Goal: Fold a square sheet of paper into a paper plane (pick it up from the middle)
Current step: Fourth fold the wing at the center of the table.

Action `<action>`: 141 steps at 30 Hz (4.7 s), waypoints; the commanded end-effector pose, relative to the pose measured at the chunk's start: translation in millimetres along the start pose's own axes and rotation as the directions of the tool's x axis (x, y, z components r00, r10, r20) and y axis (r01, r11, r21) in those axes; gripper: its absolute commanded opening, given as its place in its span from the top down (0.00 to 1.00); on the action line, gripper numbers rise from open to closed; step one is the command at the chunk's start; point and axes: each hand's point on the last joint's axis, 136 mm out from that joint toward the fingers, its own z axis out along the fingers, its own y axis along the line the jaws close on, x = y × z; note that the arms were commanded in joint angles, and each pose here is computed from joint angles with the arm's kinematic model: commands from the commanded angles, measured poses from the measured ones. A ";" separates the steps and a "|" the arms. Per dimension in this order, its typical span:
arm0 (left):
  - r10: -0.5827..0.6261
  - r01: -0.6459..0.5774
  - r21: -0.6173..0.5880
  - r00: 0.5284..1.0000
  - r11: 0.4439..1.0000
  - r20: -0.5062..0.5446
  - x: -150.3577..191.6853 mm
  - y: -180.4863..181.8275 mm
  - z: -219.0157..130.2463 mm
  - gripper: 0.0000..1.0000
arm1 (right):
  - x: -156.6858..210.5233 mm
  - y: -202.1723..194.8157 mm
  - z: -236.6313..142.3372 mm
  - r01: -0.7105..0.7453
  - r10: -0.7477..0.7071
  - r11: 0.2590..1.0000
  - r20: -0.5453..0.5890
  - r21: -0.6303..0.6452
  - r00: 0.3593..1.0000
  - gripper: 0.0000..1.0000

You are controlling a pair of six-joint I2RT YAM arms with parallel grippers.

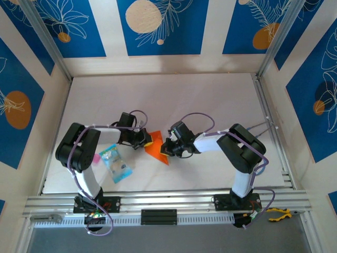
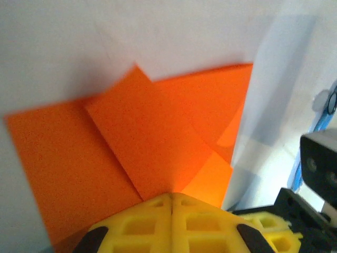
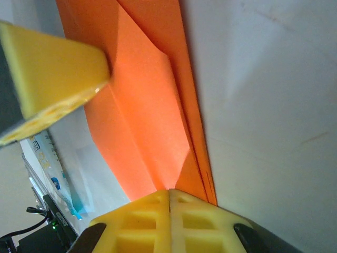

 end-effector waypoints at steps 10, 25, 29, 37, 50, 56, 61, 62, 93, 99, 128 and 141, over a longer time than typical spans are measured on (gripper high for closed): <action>-0.001 0.016 -0.142 0.995 0.990 0.103 -52.4 22.6 -13.4 0.96 | 38.8 -67.9 1.7 -0.084 0.108 0.974 -0.105 0.209 0.989 0.98; 0.038 -0.028 -0.063 0.986 0.998 0.160 -66.7 -12.2 -36.5 0.93 | 34.8 -64.9 2.0 -0.083 0.106 0.975 -0.104 0.208 0.989 0.98; 0.038 -0.035 -0.021 0.984 0.999 0.173 -60.6 -22.7 -42.9 0.91 | 34.1 -63.7 1.7 -0.077 0.101 0.975 -0.105 0.207 0.989 0.98; 0.093 -0.098 0.055 0.991 0.994 0.092 -26.8 -41.6 -28.0 0.89 | 32.3 -62.8 1.2 -0.078 0.102 0.974 -0.105 0.211 0.989 0.98; 0.073 -0.074 -0.031 0.997 0.997 -0.023 -1.8 -0.5 10.3 0.92 | 21.5 -39.9 -4.0 -0.046 0.063 0.985 -0.100 0.166 0.993 0.98; 0.063 -0.067 -0.112 0.997 0.991 -0.041 3.1 21.6 13.5 0.94 | 11.5 -6.4 -20.7 0.021 -0.014 0.995 -0.076 0.100 0.997 0.98; 0.071 -0.075 -0.114 0.997 0.991 -0.035 2.5 20.5 11.3 0.94 | 3.5 27.4 -25.0 0.091 -0.090 0.996 -0.070 0.015 0.993 0.98; 0.072 -0.076 -0.119 0.997 0.990 -0.035 2.2 20.8 10.6 0.94 | 1.9 32.0 -22.5 0.101 -0.100 0.995 -0.074 0.007 0.992 0.98; 0.048 -0.050 -0.118 0.999 0.992 -0.019 -3.0 24.7 10.1 0.95 | 62.5 -30.8 -14.4 0.063 -0.055 0.997 -0.183 0.041 0.982 0.97; 0.047 -0.048 -0.114 0.999 0.992 -0.014 -5.0 23.4 9.2 0.94 | 76.2 -43.3 -25.0 0.068 -0.056 0.996 -0.193 0.056 0.980 0.97; 0.015 -0.014 -0.074 1.000 0.997 0.008 -8.7 12.5 2.3 0.94 | 58.2 -21.5 -54.7 -0.135 0.134 0.989 0.019 0.053 0.991 0.72; 0.005 -0.005 -0.071 1.000 0.997 0.006 -8.4 11.9 2.2 0.94 | 57.1 -26.2 -41.3 -0.164 0.165 0.984 -0.003 0.070 0.986 0.76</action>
